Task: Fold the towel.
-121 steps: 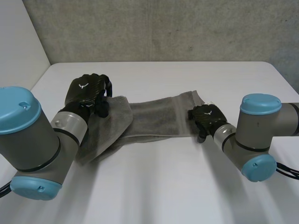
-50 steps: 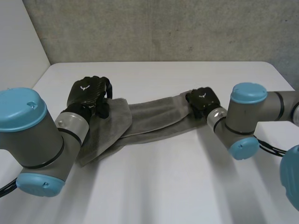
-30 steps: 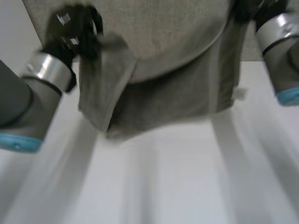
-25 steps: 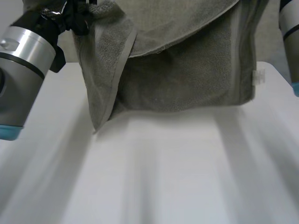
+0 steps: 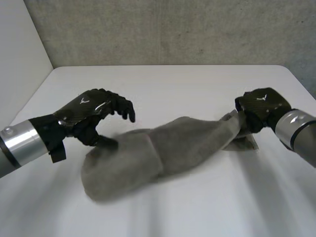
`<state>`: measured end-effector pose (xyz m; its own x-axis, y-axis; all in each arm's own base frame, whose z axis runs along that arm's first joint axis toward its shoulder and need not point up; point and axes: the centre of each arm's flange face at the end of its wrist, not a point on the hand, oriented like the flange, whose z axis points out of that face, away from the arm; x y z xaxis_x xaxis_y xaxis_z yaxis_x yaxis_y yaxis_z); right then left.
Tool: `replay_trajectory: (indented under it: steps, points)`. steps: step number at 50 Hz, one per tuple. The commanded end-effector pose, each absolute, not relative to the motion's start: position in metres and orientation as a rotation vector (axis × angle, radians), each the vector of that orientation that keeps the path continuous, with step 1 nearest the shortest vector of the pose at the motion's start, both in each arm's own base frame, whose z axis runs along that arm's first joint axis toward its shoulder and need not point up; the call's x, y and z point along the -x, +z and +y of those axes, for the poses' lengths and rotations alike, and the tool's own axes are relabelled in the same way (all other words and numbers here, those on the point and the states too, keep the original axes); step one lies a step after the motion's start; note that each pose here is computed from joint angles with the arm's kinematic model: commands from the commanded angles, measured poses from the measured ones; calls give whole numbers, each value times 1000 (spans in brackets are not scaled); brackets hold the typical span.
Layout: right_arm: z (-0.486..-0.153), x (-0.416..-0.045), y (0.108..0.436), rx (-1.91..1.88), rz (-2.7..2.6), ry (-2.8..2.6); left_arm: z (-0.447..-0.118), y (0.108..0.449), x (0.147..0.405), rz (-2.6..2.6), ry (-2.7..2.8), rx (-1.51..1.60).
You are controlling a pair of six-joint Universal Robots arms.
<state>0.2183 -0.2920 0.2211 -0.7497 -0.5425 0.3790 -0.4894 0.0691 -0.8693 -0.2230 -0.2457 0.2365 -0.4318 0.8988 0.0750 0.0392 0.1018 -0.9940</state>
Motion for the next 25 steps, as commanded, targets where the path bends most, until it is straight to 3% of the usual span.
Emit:
replay_trajectory:
  steps: [1,9,25]
  points:
    - [-286,-220,210,1089,2263,-1794,-251,241,217,-1687,1501,992]
    - [-285,-220,200,1055,2245,-1835,-255,239,229,-1895,1664,914]
    - [-281,-220,190,978,2260,-1795,-166,208,310,-2022,1600,748]
